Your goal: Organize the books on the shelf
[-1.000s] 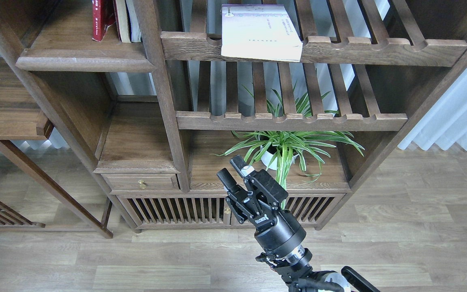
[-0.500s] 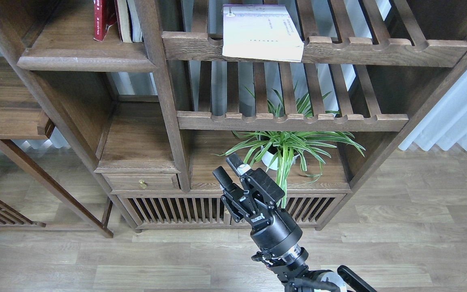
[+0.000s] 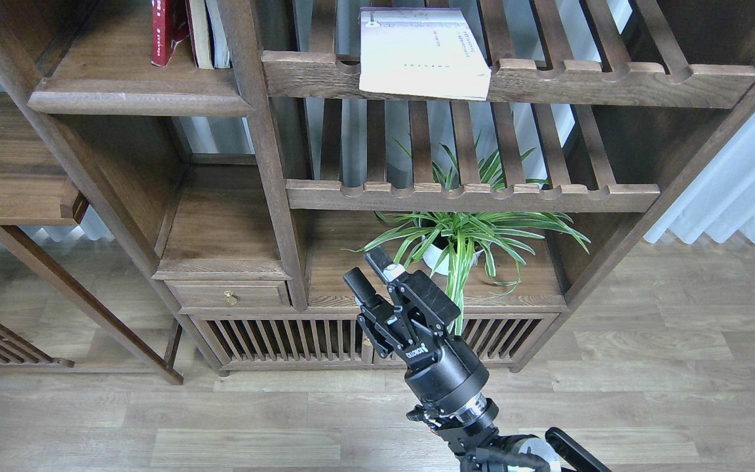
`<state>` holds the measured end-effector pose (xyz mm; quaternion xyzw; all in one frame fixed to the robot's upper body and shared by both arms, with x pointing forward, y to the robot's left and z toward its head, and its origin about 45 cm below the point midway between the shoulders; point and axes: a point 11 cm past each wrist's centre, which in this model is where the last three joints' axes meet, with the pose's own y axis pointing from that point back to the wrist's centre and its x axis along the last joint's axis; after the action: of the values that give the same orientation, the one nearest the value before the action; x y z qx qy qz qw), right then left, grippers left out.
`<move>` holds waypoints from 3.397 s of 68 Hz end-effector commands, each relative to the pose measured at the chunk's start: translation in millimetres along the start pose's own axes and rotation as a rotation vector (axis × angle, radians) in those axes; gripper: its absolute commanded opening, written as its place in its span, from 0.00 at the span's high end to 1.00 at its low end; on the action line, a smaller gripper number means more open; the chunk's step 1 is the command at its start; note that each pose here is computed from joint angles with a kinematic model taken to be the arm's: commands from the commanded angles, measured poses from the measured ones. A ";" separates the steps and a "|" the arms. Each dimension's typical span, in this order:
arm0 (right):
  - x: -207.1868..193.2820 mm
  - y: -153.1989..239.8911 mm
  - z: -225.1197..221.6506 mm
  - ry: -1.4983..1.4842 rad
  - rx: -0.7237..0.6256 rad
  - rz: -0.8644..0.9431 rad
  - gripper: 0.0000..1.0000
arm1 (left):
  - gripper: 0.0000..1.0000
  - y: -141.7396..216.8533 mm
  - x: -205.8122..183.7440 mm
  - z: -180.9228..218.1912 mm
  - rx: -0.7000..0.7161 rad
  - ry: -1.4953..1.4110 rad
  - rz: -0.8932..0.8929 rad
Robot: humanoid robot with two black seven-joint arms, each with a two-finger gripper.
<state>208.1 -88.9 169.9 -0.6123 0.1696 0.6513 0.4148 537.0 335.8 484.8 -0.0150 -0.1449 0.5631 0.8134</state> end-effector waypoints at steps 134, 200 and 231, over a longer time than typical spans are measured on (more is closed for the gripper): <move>0.5 0.3 -0.1 0.008 -0.003 0.002 0.39 | 0.00 -1.7 -3.0 0.1 0.009 0.022 -0.005; -27.0 -22.1 -39.7 0.110 0.038 -0.080 0.38 | 0.00 105.8 -3.9 3.7 0.126 0.148 -0.198; -66.8 -72.6 -39.6 0.221 -0.078 -0.207 0.34 | 0.00 164.9 -39.8 -73.9 0.316 0.241 -0.279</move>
<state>274.8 -101.7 232.1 -0.6973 0.1400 0.5529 0.4341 403.3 358.9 388.9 0.0551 0.0275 0.4485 0.8917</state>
